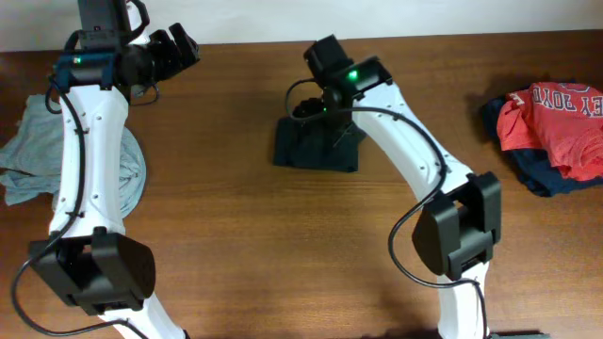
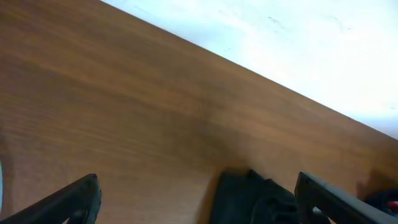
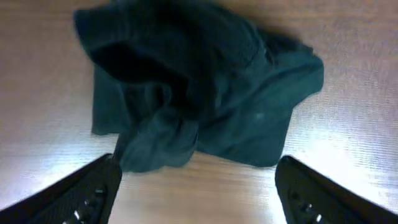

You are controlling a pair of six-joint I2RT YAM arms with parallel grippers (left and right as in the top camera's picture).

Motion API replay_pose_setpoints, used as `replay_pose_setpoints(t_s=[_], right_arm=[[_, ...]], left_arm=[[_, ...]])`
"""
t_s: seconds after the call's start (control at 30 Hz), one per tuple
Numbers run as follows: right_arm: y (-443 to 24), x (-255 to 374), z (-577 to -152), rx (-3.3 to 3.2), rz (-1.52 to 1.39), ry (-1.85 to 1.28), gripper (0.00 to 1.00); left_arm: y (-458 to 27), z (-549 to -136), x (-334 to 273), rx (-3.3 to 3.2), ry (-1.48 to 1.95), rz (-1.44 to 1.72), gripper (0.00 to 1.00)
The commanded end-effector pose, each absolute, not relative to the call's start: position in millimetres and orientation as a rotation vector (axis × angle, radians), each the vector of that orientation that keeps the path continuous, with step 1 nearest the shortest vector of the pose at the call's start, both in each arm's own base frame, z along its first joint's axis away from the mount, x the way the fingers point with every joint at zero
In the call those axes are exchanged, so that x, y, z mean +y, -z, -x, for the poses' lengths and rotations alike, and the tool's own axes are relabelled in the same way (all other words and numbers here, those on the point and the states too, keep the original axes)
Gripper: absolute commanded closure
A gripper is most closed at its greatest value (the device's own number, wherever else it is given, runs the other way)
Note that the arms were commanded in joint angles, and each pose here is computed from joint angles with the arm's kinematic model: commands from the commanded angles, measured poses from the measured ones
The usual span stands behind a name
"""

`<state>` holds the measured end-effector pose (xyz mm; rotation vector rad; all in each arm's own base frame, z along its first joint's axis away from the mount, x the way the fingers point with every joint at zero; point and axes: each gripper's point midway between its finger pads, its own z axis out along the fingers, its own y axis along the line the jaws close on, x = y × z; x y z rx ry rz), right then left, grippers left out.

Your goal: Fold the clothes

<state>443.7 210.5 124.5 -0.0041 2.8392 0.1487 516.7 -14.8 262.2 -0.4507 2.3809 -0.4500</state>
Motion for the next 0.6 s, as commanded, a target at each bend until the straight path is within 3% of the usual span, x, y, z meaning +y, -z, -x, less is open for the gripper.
replay_pose_setpoints(t_s=[0.0,0.37,0.57], right_arm=[[-111.9,210.2,-446.8,2.808,-0.05,-0.075,0.18],[-85.7,218.4,-460.6,2.745,-0.077,-0.124,0.23],[-85.2,216.5,-460.9,2.746,-0.081,-0.116,0.55]], left_arm=[[-260.1,-515.5,-11.2,2.386,0.423,0.441,0.01],[-258.3,-513.6,-10.8,2.397,0.413,0.432,0.01],[-256.5,-511.5,-10.9,2.408,0.413,0.436,0.01]])
